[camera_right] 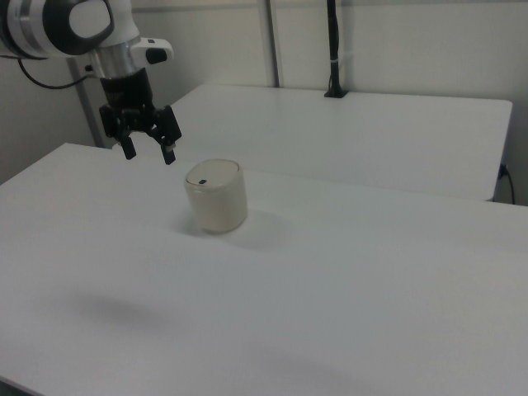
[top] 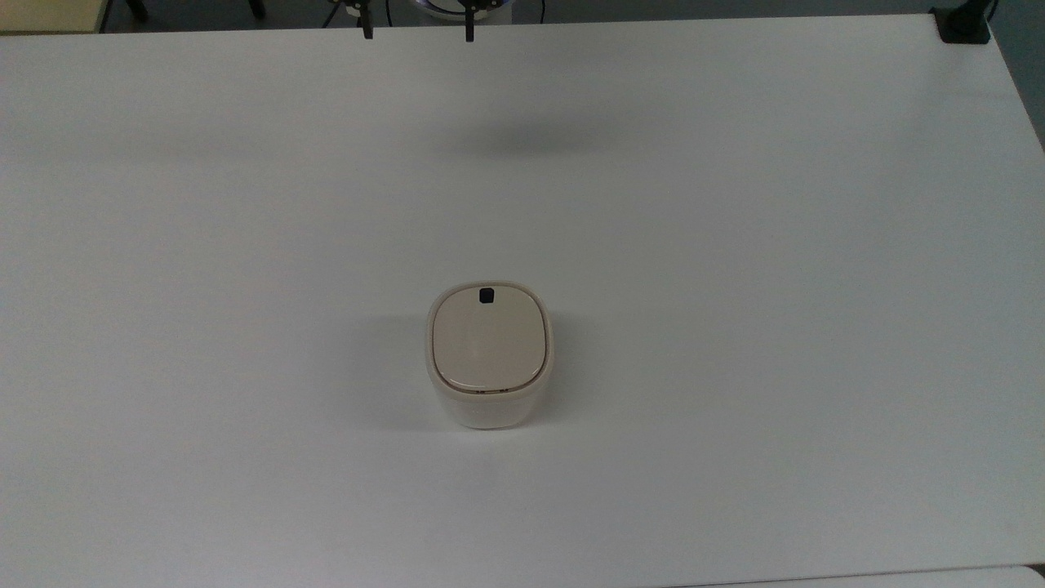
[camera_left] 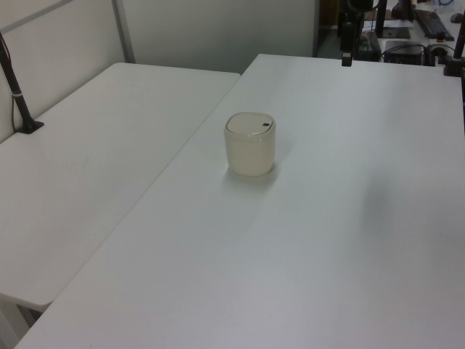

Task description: Open the trash bin

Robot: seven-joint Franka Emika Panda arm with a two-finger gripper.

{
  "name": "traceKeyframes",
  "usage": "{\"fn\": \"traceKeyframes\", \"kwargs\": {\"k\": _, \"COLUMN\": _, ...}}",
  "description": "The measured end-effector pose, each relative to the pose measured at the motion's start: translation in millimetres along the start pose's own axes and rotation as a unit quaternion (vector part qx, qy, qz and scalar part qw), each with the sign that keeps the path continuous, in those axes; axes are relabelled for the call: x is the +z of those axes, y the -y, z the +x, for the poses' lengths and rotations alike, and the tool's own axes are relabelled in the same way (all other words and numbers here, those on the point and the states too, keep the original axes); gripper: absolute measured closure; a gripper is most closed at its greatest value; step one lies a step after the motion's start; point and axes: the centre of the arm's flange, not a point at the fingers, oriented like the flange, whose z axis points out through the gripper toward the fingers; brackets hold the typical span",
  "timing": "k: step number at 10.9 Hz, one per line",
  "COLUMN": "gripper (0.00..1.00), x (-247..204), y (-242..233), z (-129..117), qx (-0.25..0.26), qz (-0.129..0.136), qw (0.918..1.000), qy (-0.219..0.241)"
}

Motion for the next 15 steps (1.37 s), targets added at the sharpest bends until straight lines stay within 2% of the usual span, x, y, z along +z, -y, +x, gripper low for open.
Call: {"fn": "traceKeyframes", "kwargs": {"k": 15, "gripper": 0.0, "x": 2.5, "y": 5.0, "z": -0.6, "qx": -0.005, "qz": 0.0, "qw": 1.0, "qy": 0.008}}
